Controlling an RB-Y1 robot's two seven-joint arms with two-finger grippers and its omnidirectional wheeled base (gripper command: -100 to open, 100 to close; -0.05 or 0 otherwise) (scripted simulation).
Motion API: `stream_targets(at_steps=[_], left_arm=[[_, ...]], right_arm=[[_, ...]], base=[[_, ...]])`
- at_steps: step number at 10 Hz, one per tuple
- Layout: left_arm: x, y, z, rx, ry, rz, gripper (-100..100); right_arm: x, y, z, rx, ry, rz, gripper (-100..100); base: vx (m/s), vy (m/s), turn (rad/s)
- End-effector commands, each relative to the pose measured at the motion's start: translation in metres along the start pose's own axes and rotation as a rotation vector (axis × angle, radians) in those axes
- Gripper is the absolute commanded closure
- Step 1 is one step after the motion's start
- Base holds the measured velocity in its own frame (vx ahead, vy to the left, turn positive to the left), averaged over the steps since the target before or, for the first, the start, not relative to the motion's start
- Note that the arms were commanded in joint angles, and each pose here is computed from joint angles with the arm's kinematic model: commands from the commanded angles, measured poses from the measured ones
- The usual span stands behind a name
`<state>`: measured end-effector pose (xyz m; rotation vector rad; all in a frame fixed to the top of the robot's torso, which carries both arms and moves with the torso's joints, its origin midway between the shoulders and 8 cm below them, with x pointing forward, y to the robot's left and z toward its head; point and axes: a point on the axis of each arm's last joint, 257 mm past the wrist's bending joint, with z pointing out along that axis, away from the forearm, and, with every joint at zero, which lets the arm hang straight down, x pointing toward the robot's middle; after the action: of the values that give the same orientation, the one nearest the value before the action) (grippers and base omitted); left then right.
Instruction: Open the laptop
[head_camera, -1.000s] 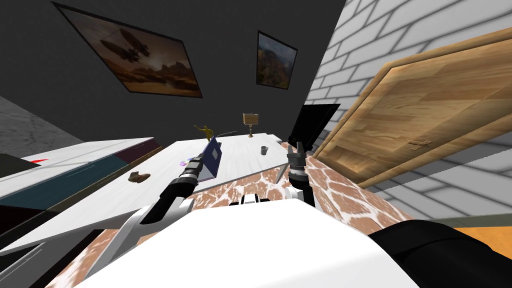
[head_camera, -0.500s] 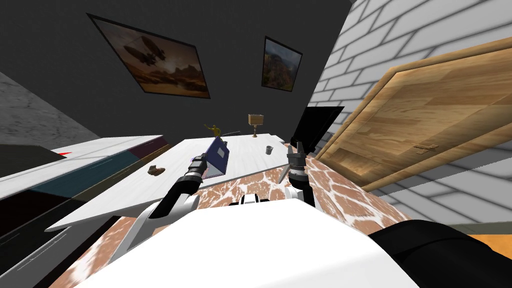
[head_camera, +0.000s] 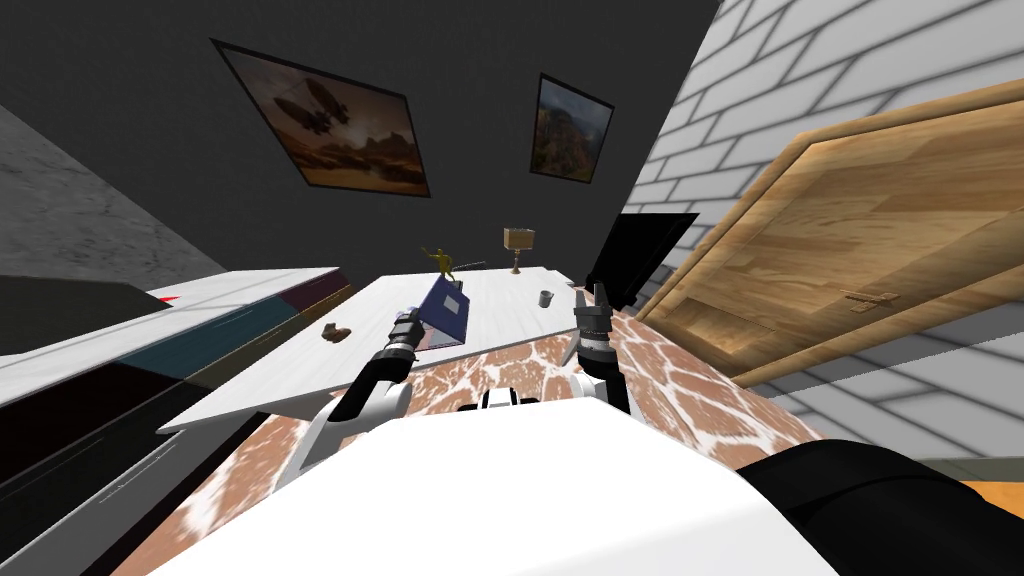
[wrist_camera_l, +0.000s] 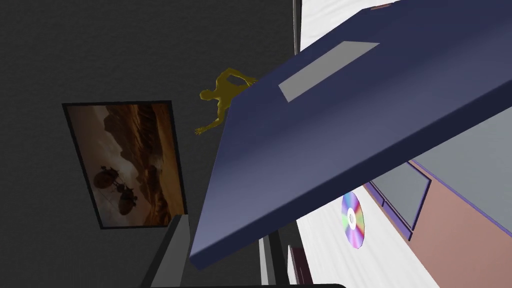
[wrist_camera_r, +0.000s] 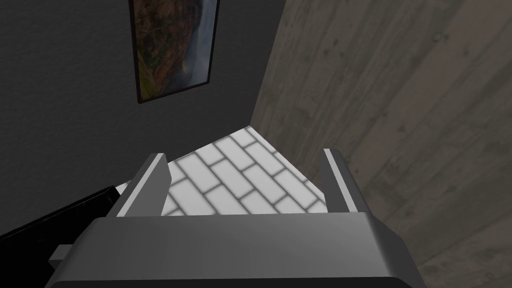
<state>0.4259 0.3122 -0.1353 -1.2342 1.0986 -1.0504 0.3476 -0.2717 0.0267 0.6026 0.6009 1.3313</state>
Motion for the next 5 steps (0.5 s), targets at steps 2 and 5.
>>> stream_targets(at_steps=[2,5], left_arm=[[0.012,0.019,0.01,-0.006,0.01,-0.124,100],[0.025,0.035,0.02,-0.007,0.017,-0.263,100]], right_arm=[[0.0,0.0,0.0,0.0,0.0,0.0,0],[0.0,0.0,0.0,0.0,0.0,0.0,0]], base=[[-0.018,0.056,0.014],[-0.031,0.083,0.039]])
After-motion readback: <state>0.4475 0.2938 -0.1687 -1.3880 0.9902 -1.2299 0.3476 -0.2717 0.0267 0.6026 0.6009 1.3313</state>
